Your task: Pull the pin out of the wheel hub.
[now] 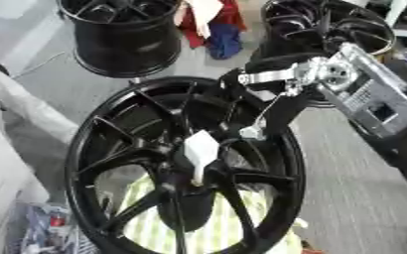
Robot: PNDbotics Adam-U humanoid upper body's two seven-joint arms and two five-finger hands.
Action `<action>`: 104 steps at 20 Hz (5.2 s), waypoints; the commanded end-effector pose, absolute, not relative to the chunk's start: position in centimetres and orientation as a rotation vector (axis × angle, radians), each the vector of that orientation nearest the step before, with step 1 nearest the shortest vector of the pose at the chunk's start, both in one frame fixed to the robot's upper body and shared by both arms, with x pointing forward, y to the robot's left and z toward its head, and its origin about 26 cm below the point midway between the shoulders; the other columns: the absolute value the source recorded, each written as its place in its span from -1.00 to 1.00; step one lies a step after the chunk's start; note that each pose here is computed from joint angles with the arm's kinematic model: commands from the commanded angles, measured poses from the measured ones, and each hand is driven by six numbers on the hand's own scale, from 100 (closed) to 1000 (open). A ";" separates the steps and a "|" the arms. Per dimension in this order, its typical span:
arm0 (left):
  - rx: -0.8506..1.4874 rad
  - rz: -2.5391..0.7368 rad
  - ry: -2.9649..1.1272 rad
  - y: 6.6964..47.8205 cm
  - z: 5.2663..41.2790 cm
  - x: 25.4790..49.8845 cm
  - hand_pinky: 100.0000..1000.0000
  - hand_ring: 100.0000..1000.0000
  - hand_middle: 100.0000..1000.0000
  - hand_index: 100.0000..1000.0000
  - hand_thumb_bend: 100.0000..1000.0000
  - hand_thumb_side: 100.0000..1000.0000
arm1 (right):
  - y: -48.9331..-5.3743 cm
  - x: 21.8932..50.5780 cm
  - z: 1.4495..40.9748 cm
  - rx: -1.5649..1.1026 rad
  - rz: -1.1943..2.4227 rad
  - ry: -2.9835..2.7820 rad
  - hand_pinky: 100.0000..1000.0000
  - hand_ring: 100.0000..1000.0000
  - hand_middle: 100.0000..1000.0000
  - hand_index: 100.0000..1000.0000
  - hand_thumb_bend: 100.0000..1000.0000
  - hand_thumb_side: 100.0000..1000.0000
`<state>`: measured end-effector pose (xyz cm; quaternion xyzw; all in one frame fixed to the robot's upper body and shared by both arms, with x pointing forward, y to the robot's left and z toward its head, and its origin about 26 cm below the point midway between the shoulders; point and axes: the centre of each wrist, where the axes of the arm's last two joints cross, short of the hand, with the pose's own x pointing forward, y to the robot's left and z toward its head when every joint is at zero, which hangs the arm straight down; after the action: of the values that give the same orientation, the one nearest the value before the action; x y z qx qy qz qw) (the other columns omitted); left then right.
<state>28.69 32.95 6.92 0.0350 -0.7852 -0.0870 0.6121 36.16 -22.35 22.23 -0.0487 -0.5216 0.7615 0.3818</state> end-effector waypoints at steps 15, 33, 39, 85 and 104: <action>0.086 -0.226 -1.831 32.8 7.6 28.9 -0.11 0.28 0.40 0.60 -0.71 -0.30 | -21.3 37.8 21.1 -0.094 1.983 -1.268 0.54 0.57 0.60 0.86 -0.86 -0.44; 0.085 -0.223 -1.826 32.7 7.4 28.9 -0.10 0.28 0.41 0.60 -0.72 -0.30 | -20.9 37.7 20.8 -0.091 1.942 -1.364 0.48 0.53 0.58 0.84 -0.97 -0.54; 0.085 -0.224 -1.824 32.8 7.4 29.0 -0.10 0.28 0.41 0.60 -0.72 -0.30 | -20.5 36.4 21.8 -0.065 2.005 -1.350 0.62 0.73 0.80 0.92 -0.82 -0.34; 0.072 -0.233 -1.822 32.6 7.3 29.0 -0.09 0.28 0.41 0.61 -0.75 -0.28 | -17.8 36.0 21.2 -0.240 2.206 -1.318 -0.15 -0.02 0.04 0.34 -0.82 -0.45; 0.069 -0.236 -1.810 32.7 7.1 29.0 -0.09 0.28 0.42 0.61 -0.76 -0.28 | -17.8 35.5 24.3 -0.228 2.028 -1.585 -0.66 -0.46 -0.48 -0.14 -1.00 -0.83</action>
<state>28.78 32.67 6.46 0.0282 -0.7789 -0.0958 0.6192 35.65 -17.20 22.57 -0.0694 -0.5789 0.7617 0.2826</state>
